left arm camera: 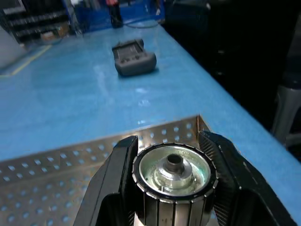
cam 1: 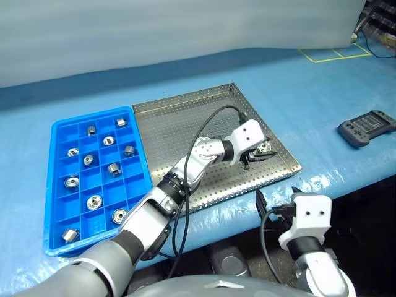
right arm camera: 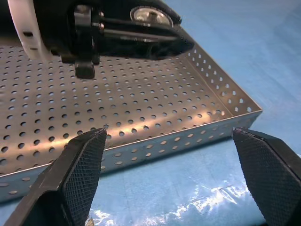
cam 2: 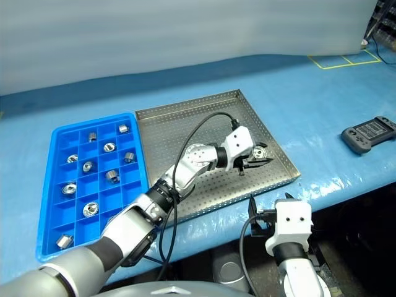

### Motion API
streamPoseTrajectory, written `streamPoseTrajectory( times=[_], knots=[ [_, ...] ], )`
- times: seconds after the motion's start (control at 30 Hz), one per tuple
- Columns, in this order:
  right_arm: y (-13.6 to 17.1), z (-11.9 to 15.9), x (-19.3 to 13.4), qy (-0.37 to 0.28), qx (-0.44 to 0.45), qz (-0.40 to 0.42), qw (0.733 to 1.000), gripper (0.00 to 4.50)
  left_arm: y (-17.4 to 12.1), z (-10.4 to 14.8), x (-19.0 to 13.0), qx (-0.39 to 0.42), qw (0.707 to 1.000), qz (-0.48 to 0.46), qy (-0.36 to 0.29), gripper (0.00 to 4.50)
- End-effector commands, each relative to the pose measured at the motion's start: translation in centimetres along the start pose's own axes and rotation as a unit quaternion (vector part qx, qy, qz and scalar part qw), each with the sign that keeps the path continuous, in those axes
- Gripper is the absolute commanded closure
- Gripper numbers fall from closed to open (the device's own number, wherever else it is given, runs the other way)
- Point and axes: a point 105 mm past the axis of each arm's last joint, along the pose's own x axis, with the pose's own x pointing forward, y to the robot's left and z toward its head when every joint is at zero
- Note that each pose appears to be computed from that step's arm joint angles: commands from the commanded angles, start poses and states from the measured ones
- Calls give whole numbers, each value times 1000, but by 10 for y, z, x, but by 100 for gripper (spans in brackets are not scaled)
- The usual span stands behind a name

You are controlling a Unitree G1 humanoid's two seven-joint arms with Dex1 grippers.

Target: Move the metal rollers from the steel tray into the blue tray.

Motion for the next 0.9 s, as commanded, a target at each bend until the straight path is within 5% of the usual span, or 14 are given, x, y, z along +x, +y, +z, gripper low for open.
streamPoseTrajectory(
  times=[0.03,0.53,0.9],
  knots=[
    [16,23,18,-33,-16,74,997,0,8,72,-25,1,994,22,-110,276],
    [83,53,64,-68,-72,284,954,0,51,19,-175,34,964,264,28,276],
    [106,51,66,-65,-74,339,936,0,32,-24,-216,-40,937,335,93,276]
  ],
)
